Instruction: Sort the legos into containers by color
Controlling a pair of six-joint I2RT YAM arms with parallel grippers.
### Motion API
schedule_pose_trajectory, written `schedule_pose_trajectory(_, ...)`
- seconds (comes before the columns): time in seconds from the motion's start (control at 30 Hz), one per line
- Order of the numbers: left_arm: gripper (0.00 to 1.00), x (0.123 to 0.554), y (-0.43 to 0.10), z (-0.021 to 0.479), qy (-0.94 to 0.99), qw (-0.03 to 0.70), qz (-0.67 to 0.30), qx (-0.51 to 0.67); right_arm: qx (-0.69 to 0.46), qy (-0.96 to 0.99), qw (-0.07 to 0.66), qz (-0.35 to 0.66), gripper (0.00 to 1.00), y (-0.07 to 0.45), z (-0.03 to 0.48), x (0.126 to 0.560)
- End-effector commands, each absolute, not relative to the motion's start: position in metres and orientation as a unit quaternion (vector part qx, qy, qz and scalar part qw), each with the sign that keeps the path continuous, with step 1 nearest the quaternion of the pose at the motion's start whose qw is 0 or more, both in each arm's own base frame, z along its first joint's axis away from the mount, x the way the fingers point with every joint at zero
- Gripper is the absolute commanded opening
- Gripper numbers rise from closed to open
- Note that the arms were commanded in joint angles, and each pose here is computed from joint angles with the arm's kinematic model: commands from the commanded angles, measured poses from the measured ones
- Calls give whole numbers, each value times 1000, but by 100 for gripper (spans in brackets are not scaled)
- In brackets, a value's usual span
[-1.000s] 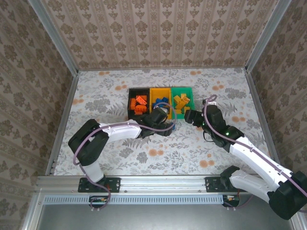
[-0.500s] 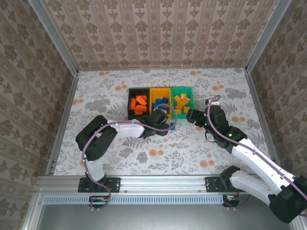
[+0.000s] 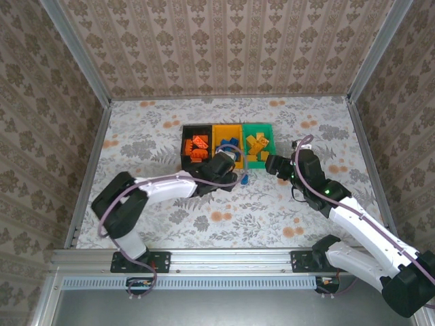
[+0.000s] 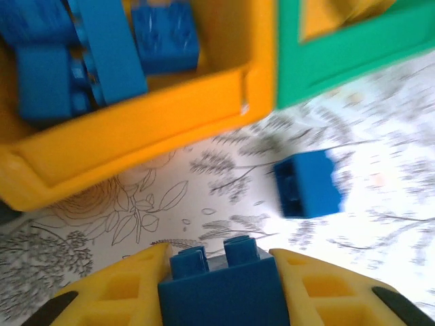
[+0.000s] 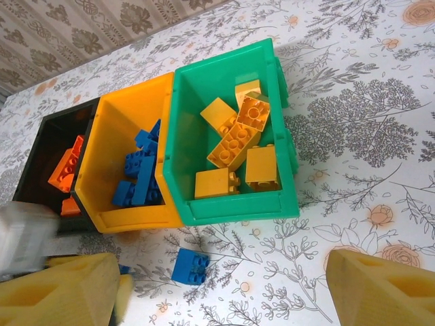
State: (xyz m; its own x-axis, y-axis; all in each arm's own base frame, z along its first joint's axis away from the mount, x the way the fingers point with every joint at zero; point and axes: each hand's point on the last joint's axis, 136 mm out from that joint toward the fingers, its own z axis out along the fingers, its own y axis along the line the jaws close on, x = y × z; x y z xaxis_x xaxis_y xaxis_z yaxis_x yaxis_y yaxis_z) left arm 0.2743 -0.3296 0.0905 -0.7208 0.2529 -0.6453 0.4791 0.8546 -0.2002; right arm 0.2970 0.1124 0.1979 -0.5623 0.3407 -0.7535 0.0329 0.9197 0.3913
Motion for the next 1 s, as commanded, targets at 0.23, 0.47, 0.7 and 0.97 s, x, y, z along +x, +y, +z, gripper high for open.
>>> schedule_pose_trajectory(0.23,32,342,-317,152,906,357,-162,162,114,875,438,170,81,112,184,293)
schedule_pose_trajectory(0.47,35,397,-342,141,905,361,-145,173,106,895,399,170,82,118,151,286)
schedule_pose_trajectory(0.7,69,417,-345,123,920,332,-134,161,75,916,354,174,82,144,112,278)
schedule_pose_trajectory(0.97,100,385,-332,210,879,409,-199,145,53,918,349,182,83,175,108,290)
